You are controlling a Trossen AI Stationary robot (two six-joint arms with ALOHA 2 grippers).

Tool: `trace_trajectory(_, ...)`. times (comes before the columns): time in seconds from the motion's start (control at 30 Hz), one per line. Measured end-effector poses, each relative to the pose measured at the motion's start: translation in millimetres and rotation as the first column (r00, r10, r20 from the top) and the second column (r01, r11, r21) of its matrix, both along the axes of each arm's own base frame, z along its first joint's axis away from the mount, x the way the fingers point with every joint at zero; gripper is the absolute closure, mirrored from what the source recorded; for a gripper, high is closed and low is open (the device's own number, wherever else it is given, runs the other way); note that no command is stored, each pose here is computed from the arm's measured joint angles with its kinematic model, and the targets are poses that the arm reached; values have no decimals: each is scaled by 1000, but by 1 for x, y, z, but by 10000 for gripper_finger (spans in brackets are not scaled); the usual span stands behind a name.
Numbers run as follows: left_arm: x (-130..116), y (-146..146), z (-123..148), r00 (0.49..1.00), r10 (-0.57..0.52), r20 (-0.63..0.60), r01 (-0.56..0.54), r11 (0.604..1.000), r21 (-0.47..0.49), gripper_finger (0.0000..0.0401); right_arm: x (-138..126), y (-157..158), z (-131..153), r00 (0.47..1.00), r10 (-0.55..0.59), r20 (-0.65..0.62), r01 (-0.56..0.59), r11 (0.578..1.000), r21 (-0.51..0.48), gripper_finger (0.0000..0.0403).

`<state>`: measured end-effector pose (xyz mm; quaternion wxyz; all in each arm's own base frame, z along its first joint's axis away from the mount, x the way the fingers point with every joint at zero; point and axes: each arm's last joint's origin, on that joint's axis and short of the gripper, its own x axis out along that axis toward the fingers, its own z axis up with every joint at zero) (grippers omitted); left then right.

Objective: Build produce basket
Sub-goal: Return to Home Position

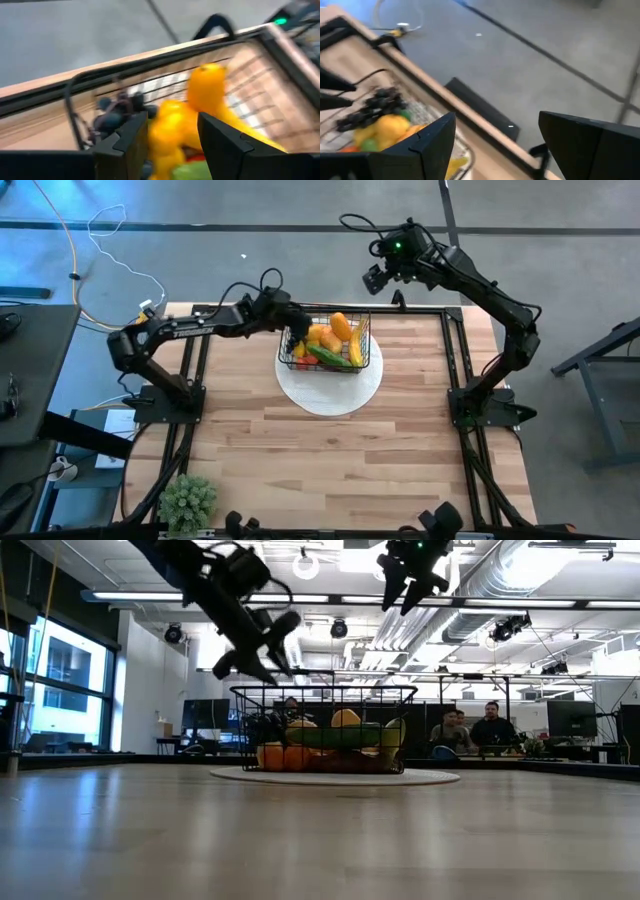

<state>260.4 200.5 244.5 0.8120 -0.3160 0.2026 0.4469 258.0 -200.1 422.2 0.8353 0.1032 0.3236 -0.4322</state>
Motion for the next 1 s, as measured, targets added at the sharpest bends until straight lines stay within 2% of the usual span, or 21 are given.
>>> trace_trajectory(0.27, -8, -32, 41, 967, -212, 141, 213, 977, 12, 240, 11, 13, -2, 983, 174, 52, -178, 981, 72, 135)
trace_trajectory(0.43, -12, -70, 55, 950, -293, 113, 287, 956, 66, 240, 28, 32, -22, 971, 236, 26, -238, 965, 115, 135)
trace_trajectory(0.63, -26, -120, 44, 939, -334, 82, 325, 940, 106, 240, 52, 61, -50, 949, 316, 21, -315, 936, 156, 135)
trace_trajectory(0.77, -43, -144, 27, 911, -389, 135, 378, 920, 103, 240, 67, 81, -56, 942, 314, 122, -331, 928, 172, 135)
trace_trajectory(1.0, -83, -169, -3, 834, -501, 229, 473, 865, 169, 240, 91, 120, -42, 864, 420, 279, -454, 888, 69, 135)
